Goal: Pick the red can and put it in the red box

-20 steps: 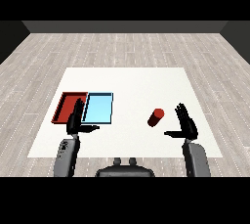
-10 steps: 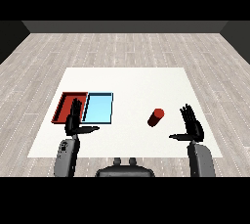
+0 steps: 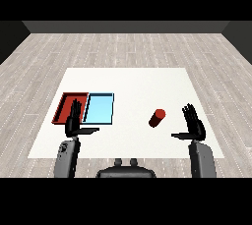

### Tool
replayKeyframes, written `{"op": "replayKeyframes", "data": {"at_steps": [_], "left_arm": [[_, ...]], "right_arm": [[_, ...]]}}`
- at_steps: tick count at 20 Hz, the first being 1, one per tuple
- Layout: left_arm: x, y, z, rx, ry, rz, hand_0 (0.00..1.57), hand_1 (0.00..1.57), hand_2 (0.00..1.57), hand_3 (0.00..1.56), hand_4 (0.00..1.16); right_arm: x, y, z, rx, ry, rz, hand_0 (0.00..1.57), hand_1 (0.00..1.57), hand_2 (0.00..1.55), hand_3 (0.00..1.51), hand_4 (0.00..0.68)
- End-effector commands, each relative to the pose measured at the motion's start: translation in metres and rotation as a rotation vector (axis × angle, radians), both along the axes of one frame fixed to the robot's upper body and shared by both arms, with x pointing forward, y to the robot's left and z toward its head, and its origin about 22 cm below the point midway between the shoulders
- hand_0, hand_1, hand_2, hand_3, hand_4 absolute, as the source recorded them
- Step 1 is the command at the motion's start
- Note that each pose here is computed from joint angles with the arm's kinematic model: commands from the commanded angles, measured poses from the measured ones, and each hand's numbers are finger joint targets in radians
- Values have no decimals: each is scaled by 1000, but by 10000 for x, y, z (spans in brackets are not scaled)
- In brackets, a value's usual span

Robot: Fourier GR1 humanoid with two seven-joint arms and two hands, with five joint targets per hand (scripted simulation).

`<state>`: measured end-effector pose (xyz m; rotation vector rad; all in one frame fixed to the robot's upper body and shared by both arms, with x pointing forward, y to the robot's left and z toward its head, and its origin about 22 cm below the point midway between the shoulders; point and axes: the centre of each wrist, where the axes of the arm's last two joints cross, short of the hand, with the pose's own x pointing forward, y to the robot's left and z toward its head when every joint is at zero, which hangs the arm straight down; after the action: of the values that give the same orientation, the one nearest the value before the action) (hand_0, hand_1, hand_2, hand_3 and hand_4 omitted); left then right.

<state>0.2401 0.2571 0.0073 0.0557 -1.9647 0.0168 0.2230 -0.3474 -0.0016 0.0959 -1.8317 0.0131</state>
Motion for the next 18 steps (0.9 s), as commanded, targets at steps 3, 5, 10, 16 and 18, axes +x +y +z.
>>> {"op": "replayKeyframes", "data": {"at_steps": [3,5,10,16,18], "left_arm": [[-83,-28,11,-6,-6,-27,0,0,0,0,0],[39,41,-111,2,3,2,0,0,0,0,0],[4,-22,80,-3,-26,2,0,0,0,0,0],[-24,-158,-51,-14,-4,-18,0,0,0,0,0],[17,-68,-67,-28,-4,-16,0,0,0,0,0]], "right_arm": [[155,133,-246,30,-5,-10,0,0,0,0,0],[278,-35,-186,7,20,17,0,0,0,0,0],[361,196,-203,66,32,35,0,0,0,0,0],[393,445,-425,93,56,31,0,0,0,0,0],[408,277,-296,104,76,20,0,0,0,0,0]]}}
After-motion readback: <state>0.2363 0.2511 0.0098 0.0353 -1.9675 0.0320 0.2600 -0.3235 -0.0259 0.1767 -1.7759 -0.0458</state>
